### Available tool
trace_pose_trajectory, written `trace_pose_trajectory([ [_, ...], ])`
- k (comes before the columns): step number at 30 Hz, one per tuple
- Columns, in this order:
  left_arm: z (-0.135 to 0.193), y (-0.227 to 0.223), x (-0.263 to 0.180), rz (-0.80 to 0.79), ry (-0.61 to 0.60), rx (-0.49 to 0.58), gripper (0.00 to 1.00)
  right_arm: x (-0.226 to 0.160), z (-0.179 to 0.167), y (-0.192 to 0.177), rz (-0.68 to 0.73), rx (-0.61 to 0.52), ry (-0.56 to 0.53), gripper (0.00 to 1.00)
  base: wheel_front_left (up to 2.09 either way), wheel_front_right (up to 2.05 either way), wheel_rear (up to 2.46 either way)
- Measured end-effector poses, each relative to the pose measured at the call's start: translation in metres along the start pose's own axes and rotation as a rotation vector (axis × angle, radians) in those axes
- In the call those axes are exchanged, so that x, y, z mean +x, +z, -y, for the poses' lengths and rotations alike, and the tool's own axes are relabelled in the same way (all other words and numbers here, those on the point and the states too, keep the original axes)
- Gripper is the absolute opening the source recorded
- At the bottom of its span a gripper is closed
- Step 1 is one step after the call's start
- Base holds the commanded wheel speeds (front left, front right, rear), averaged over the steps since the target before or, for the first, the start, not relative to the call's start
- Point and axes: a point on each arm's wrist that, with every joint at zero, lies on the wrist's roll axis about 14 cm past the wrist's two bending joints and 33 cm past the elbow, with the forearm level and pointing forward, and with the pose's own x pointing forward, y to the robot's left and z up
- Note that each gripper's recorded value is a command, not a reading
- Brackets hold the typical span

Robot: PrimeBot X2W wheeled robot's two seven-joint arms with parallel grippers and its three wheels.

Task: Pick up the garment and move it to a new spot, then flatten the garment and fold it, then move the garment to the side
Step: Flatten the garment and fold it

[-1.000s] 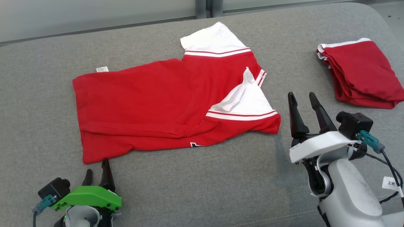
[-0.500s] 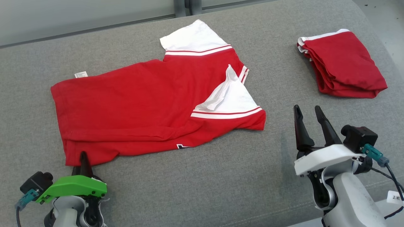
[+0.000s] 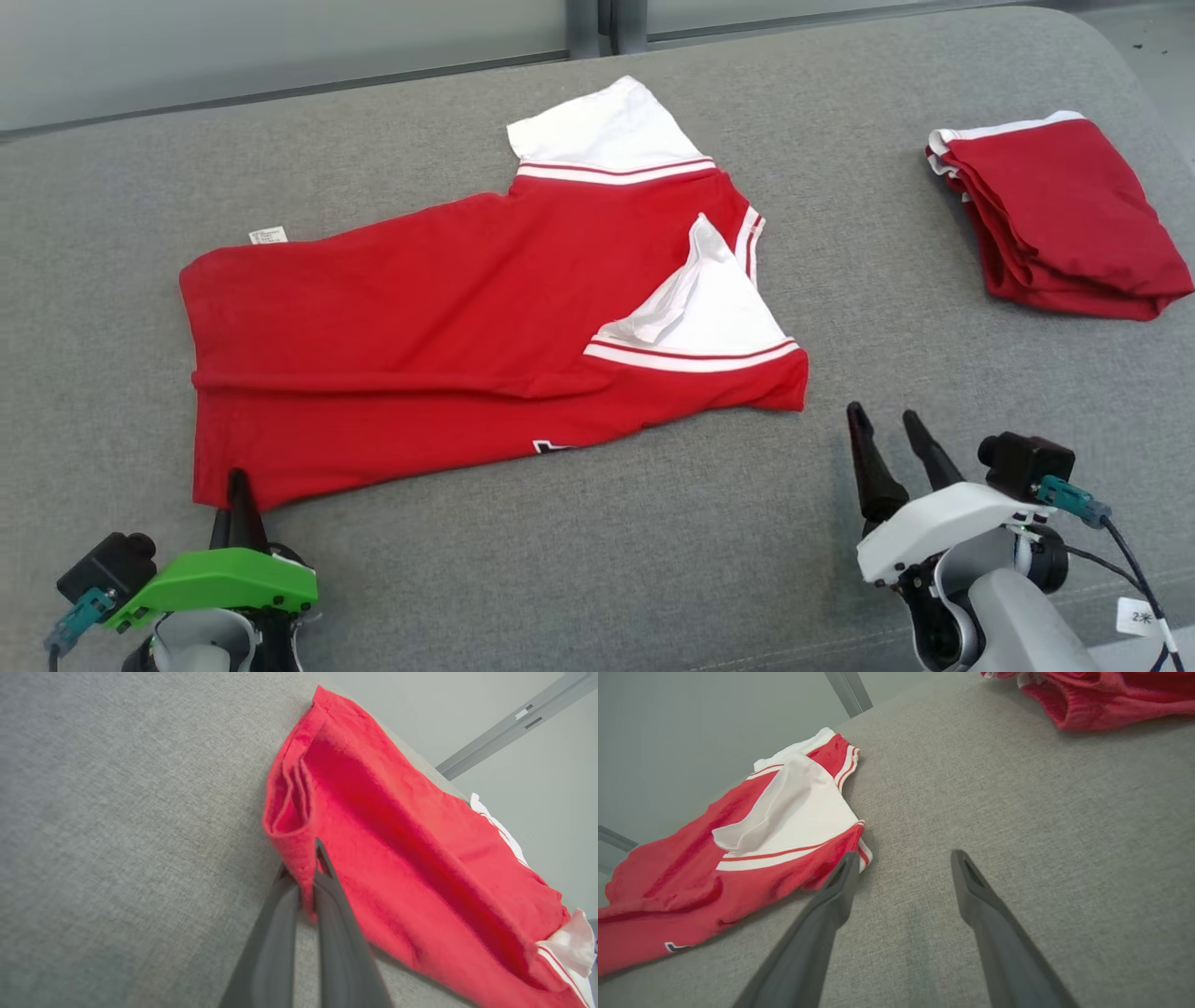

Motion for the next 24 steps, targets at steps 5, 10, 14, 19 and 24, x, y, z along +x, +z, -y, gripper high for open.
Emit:
trace_pose_trajectory([
  [5, -0.011, 0.001, -0.010, 0.004, 0.027, 0.008, 0.00, 0.006, -0.019, -0.024, -0.085, 0.108, 0.034, 1.00, 0.00, 0.00, 0.00],
  [10, -0.015, 0.002, -0.015, 0.008, 0.038, 0.007, 0.00, 0.017, -0.036, -0.036, -0.133, 0.193, 0.062, 1.00, 0.00, 0.00, 0.00],
  [14, -0.015, 0.001, -0.019, 0.007, 0.040, 0.006, 0.00, 0.025, -0.045, -0.052, -0.205, 0.220, 0.063, 1.00, 0.00, 0.00, 0.00],
  [19, -0.016, 0.002, -0.019, 0.009, 0.045, 0.004, 0.00, 0.037, -0.046, -0.054, -0.220, 0.301, 0.031, 0.54, 0.00, 0.00, 0.00],
  [24, -0.015, 0.002, -0.017, 0.010, 0.045, 0.004, 0.00, 0.046, -0.047, -0.056, -0.227, 0.299, 0.019, 0.00, 0.00, 0.00, 0.00],
])
